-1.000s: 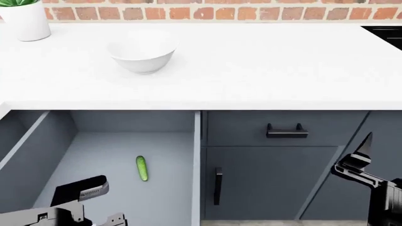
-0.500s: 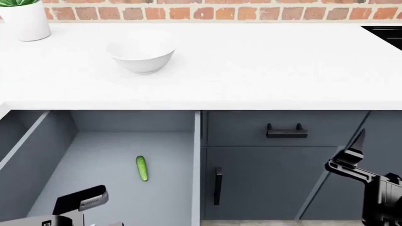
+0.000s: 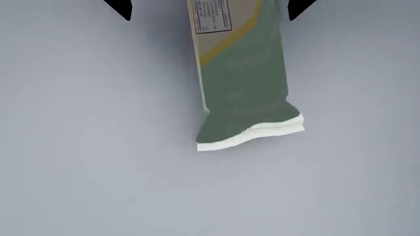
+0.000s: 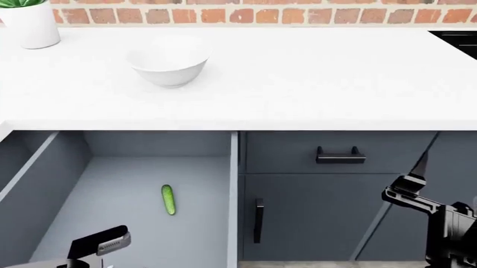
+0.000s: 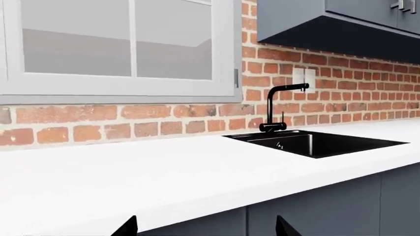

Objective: Place the bar in the bowl and close the drawer.

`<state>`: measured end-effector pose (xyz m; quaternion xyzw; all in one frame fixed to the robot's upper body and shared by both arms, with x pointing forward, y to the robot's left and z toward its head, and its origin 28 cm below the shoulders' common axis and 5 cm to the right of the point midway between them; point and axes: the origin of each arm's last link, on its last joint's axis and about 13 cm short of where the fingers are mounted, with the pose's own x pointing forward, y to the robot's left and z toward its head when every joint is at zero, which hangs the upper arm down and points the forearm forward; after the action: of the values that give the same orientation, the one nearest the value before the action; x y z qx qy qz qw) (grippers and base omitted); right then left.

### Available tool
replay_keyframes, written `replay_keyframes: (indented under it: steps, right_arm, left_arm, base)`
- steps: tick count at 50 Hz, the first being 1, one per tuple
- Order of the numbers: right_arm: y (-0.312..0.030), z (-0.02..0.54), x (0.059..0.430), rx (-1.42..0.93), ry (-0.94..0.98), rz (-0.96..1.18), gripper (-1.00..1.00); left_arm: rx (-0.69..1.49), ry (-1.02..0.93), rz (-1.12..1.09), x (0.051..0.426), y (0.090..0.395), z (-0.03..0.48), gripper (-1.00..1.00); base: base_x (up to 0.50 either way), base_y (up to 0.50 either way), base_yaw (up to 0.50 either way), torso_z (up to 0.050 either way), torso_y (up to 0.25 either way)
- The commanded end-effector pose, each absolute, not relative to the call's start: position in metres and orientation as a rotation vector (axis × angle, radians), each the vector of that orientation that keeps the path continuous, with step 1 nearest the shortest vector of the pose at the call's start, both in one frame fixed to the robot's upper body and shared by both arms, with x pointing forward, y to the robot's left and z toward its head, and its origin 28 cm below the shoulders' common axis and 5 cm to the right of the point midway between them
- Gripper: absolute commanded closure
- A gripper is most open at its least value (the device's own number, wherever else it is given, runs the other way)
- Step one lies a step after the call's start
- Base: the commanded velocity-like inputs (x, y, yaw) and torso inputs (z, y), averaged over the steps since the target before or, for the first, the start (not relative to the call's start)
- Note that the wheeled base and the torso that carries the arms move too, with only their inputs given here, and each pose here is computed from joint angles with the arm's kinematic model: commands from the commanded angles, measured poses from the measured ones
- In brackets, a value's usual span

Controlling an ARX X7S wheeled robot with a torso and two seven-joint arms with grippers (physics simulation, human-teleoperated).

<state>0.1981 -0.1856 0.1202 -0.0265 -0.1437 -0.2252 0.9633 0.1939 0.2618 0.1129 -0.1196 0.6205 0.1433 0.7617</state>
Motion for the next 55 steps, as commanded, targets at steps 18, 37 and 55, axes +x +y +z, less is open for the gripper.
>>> replay_keyframes:
  steps: [18, 37, 55]
  right_arm:
    - [-0.183, 0.121, 0.202, -0.064, -0.277, -0.436, -1.0]
    - [-0.182, 0.119, 0.206, -0.058, -0.271, -0.431, -1.0]
    - [-0.184, 0.114, 0.205, -0.044, -0.275, -0.435, -1.0]
  left_arm:
    - [-0.23, 1.343, 0.306, 0.192, 0.262, 0.107, 1.0]
    - [-0.168, 1.225, 0.257, 0.197, 0.257, 0.138, 1.0]
    - [-0.033, 0.886, 0.191, 0.206, 0.25, 0.203, 1.0]
  base:
    - [0.0, 0.0, 0.0, 0.0, 0.0]
    - [0.0, 0.0, 0.0, 0.0, 0.0]
    - [0.0, 0.0, 0.0, 0.0, 0.0]
